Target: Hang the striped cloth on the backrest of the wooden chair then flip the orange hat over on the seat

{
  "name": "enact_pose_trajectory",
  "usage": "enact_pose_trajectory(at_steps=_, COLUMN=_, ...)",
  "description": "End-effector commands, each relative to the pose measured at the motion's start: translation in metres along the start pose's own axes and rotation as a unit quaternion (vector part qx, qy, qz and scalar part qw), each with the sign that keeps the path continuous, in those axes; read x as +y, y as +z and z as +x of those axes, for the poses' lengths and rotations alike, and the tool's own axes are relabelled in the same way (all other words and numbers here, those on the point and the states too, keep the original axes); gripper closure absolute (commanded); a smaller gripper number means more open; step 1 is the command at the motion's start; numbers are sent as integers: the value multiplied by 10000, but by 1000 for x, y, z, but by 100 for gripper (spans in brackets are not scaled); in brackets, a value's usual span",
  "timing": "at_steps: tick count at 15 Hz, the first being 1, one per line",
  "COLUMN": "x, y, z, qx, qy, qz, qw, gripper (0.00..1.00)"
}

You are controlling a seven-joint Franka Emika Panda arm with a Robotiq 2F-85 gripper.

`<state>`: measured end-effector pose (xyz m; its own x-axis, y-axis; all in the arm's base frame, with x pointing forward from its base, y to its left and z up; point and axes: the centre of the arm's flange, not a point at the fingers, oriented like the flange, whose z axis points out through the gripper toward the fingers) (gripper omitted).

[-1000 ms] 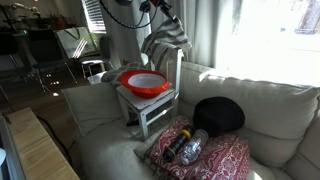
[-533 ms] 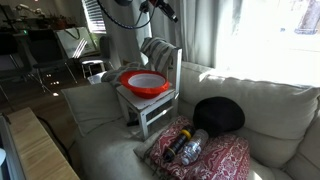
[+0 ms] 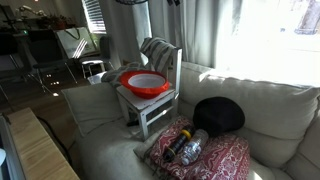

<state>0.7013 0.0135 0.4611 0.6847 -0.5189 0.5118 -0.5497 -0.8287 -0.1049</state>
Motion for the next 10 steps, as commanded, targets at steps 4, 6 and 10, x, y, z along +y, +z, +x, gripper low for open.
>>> enact_pose_trajectory(at_steps=4, x=104, y=-52, z=-23, qx=-1378, qy=-413, qz=775, qw=9866, gripper=0)
enact_pose_trajectory(at_steps=6, x=123, y=-61, z=-39, qx=-1822, qy=-605, qz=929, qw=9770, gripper=0)
enact_pose_trajectory(at_steps=10, x=156, y=-73, z=-72, qx=-2854, qy=-1052, qz=1059, qw=9467, gripper=0)
